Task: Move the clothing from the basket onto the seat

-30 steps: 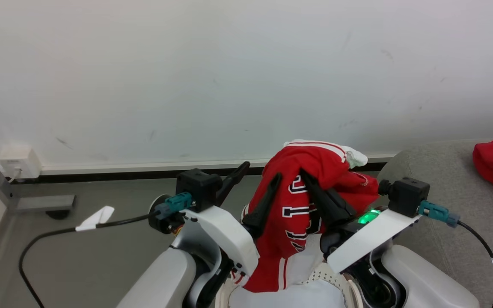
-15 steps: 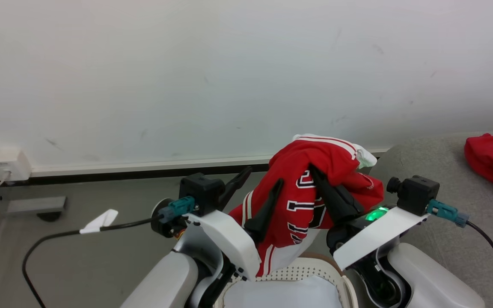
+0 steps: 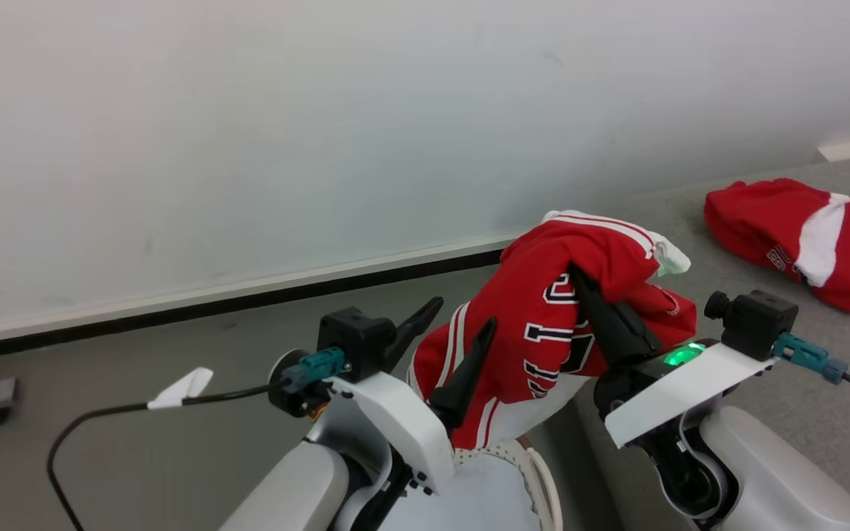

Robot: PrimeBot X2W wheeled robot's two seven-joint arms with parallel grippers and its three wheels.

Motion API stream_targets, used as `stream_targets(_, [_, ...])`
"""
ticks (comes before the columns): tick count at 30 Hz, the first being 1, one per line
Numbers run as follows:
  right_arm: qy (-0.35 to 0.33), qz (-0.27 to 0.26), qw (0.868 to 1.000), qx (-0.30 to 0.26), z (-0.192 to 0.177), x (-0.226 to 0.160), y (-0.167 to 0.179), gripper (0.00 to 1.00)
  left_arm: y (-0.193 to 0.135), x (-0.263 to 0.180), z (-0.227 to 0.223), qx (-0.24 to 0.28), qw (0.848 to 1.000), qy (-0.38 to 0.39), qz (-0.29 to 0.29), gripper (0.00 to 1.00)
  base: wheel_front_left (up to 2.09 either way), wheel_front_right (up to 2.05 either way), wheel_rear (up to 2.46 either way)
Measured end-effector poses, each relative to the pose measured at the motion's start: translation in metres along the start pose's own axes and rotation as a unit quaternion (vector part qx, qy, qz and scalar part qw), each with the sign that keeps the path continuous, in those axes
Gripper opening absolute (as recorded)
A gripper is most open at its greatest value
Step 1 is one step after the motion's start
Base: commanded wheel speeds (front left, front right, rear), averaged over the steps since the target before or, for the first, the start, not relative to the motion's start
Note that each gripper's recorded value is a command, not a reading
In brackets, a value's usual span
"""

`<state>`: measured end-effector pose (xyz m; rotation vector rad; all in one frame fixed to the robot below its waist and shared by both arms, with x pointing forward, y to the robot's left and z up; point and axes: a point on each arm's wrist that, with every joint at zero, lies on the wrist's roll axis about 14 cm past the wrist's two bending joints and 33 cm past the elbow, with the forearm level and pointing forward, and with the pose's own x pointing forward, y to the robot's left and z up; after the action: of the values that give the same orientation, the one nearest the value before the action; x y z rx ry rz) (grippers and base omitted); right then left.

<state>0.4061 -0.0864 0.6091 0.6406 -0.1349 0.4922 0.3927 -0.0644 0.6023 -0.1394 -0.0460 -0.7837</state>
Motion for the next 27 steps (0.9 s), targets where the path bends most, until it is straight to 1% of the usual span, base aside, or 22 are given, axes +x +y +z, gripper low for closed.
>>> stream_targets(10, [-0.054, -0.079, 0.995, -0.033, 0.046, -0.04, -0.047, 0.0, -0.058, 0.029, -0.026, -0.019, 0.995, 0.029, -0.095, 1.0, 0.0, 0.0, 0.0])
stream_targets(16, [-0.072, -0.116, 0.99, -0.044, 0.062, -0.061, -0.068, 0.0, -0.082, 0.039, -0.039, -0.031, 0.99, 0.04, -0.133, 1.0, 0.0, 0.0, 0.0])
stream_targets(19, [-0.08, -0.133, 0.987, -0.049, 0.07, -0.065, -0.081, 0.0, -0.086, 0.042, -0.047, -0.039, 0.988, 0.049, -0.143, 1.0, 0.0, 0.0, 0.0])
stream_targets(23, [-0.088, -0.153, 0.983, -0.059, 0.08, -0.062, -0.101, 0.0, -0.083, 0.049, -0.057, -0.042, 0.986, 0.058, -0.152, 1.0, 0.0, 0.0, 0.0])
stream_targets(27, [-0.098, -0.169, 0.977, -0.086, 0.101, -0.047, -0.128, 0.0, -0.071, 0.06, -0.07, -0.041, 0.985, 0.067, -0.156, 1.0, 0.0, 0.0, 0.0])
